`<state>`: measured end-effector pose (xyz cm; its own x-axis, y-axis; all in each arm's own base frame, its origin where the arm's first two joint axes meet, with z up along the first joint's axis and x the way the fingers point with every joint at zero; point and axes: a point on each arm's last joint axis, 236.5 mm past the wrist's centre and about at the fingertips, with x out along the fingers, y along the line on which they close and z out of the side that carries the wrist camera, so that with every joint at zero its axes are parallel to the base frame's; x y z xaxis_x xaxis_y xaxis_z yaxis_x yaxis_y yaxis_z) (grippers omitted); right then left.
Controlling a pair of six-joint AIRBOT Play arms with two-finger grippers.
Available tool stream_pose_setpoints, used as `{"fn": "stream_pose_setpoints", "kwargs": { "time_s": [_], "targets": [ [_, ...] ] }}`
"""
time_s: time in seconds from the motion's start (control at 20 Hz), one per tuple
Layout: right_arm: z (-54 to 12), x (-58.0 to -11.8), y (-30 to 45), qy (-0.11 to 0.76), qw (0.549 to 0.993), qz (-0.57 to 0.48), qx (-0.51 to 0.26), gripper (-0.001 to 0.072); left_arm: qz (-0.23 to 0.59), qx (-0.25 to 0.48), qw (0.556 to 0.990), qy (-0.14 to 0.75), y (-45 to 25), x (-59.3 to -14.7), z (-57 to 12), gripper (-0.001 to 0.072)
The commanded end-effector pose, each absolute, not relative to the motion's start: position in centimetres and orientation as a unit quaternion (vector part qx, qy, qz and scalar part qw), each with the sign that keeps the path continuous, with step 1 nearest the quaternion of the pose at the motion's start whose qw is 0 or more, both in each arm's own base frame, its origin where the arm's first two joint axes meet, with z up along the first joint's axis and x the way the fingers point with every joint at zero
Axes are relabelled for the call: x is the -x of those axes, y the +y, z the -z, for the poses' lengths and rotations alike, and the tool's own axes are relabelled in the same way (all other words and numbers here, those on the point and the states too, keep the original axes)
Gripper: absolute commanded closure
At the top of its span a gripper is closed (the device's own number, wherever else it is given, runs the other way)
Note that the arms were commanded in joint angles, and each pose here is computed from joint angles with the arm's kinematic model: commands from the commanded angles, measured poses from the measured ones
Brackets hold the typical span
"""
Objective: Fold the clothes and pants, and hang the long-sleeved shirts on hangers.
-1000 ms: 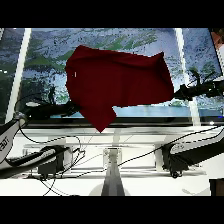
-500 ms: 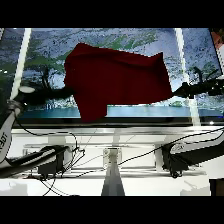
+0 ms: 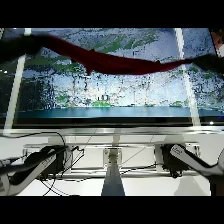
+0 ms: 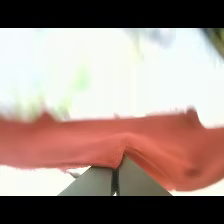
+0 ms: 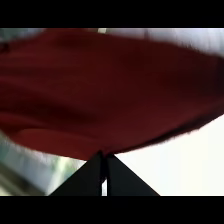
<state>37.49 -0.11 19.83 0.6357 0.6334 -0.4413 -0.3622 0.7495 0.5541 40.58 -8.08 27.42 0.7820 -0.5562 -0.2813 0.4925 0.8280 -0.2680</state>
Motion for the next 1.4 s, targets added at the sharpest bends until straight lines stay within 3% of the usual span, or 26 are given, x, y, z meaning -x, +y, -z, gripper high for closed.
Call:
{"fn": "stream_pose_setpoints", "kwargs": {
  "time_s": [0.0,0.15,0.35,0.5,0.6,0.7,0.85,1.05,1.25,1.35],
  "targets": [
    [-33.4,-34.2,3.0,0.155,0.939,-0.284,-0.111,0.0697,0.188,0.041,0.981,-0.003,-4.5,-36.6,-40.1,0.0683],
    [-44.5,-30.0,4.4,-0.002,0.975,-0.223,-0.022,0.0697,0.097,0.023,0.987,-0.129,-1.1,-31.5,-47.5,0.0683],
    [-54.4,-22.3,7.0,-0.164,0.972,-0.161,0.056,0.0697,0.04,0.006,0.975,-0.217,0.2,-26.1,-52.2,0.0683],
    [-57.2,-19.0,7.7,-0.215,0.964,-0.123,0.092,0.0697,0.011,0.008,0.964,-0.265,1.0,-23.8,-54.4,0.0683],
    [-57.0,-19.3,7.1,-0.209,0.967,-0.109,0.101,0.0697,-0.004,0.012,0.959,-0.282,1.8,-23.3,-55.1,0.0685],
    [-55.1,-21.3,6.2,-0.166,0.975,-0.111,0.1,0.0697,0.008,0.018,0.967,-0.254,1.8,-25.4,-53.8,0.0686],
    [-47.6,-26.9,4.7,-0.014,0.985,-0.167,0.032,0.0697,0.115,0.025,0.991,-0.07,-0.9,-33.5,-44.3,0.0685],
    [-34.6,-34.3,1.1,0.181,0.953,-0.216,-0.111,0.0697,0.266,0.092,0.939,0.196,-4.9,-41.6,-27.2,0.0685],
    [-21.2,-42.6,-1.0,0.282,0.911,-0.198,-0.228,0.0697,0.242,0.136,0.906,0.318,-5.1,-50.1,-12.2,0.0685],
    [-14.2,-46.9,-1.0,0.318,0.904,-0.162,-0.234,0.0697,0.223,0.151,0.898,0.347,-6.3,-52.9,-6.2,0.0685]
  ]
}}
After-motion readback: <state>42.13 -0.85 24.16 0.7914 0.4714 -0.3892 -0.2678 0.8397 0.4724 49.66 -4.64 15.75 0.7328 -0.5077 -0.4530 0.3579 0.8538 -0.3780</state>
